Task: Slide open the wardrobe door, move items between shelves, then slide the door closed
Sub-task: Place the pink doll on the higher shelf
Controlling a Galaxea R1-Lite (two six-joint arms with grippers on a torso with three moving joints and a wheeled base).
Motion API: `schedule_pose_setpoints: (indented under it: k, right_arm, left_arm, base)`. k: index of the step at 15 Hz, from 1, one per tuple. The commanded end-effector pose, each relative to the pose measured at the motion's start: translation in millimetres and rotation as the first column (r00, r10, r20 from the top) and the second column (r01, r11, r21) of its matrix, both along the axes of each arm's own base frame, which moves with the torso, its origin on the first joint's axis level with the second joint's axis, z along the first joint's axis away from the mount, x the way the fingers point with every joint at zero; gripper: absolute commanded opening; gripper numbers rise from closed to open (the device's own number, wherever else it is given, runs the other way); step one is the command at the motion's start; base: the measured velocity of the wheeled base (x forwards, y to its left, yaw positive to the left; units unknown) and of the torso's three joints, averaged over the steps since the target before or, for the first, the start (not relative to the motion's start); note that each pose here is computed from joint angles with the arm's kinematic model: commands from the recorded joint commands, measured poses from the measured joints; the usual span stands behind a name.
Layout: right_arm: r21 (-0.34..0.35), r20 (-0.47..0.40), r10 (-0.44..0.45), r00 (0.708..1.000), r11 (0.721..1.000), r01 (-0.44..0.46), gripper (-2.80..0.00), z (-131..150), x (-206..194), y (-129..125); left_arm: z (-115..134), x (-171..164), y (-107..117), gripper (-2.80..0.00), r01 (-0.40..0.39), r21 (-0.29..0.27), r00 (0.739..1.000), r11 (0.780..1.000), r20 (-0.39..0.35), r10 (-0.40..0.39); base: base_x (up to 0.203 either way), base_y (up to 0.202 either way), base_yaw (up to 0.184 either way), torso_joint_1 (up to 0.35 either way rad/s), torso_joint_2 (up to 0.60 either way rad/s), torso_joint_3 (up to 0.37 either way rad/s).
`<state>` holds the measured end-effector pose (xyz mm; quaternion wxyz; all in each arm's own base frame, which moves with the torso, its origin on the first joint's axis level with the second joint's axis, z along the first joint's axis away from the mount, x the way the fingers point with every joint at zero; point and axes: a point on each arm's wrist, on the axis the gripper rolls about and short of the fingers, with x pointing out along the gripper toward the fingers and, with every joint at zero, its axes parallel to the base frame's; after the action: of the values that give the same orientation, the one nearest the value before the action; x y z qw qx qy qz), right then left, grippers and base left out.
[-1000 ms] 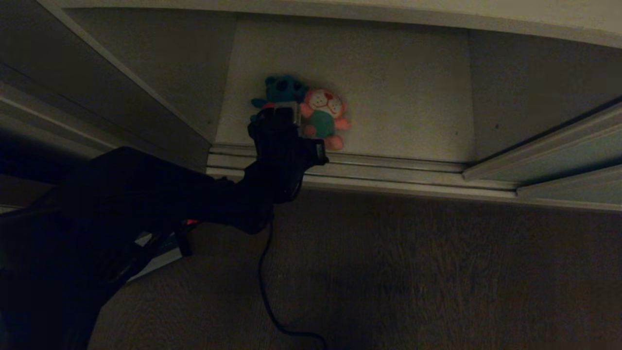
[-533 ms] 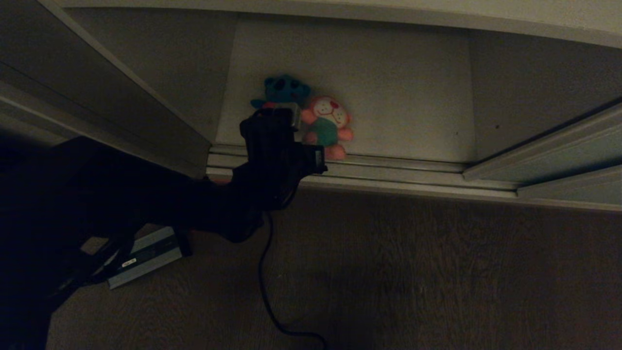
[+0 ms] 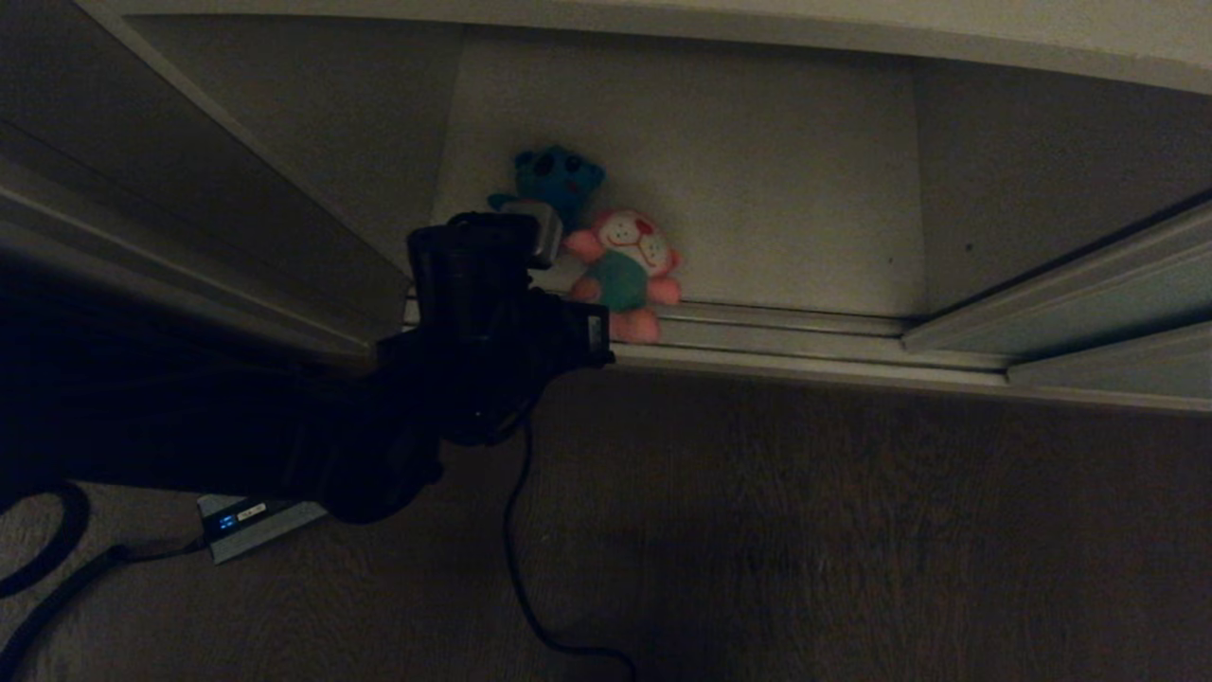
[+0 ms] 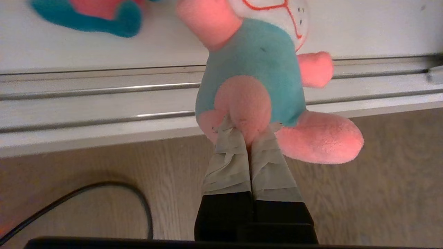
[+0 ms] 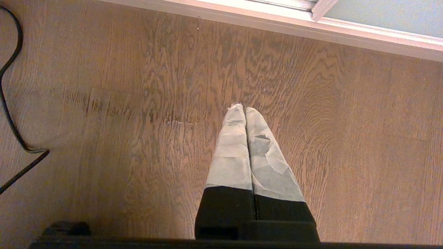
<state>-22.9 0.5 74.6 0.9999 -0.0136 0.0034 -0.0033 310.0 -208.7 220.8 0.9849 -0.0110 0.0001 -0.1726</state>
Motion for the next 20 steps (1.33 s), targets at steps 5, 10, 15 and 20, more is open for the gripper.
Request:
schedule_pose_setpoints:
  k: [5, 10, 15, 20]
  right_arm:
    - [0.0, -0.004, 0.0, 1.0, 1.0, 0.0, -2.8, -1, 0, 0]
    - [0.0, -0.004, 0.0, 1.0, 1.0, 0.0, -2.8, -1, 0, 0]
    - [0.0, -0.004, 0.0, 1.0, 1.0, 0.0, -2.8, -1, 0, 0]
    - [0.0, -0.004, 0.0, 1.0, 1.0, 0.0, -2.8, -1, 0, 0]
  left_arm:
    - [25, -48, 21, -2.8, 0.021, -0.007, 1.0, 1.0, -0.008, -0.021]
    - [22, -80, 40, -2.8, 0.037, 0.035, 0.997, 0.999, -0.07, -0.034]
    - [7, -117, 64, -2.8, 0.059, 0.093, 0.988, 0.994, -0.15, -0.045]
    - [34, -199, 121, -2.8, 0.098, 0.057, 0.991, 0.993, -0.096, -0.093]
  base:
    - [0.0, 0.0, 0.0, 0.0, 0.0, 0.0]
    - [0.0, 0.0, 0.0, 0.0, 0.0, 0.0]
    - [0.0, 0.0, 0.0, 0.0, 0.0, 0.0]
    - [0.0, 0.0, 0.0, 0.0, 0.0, 0.0]
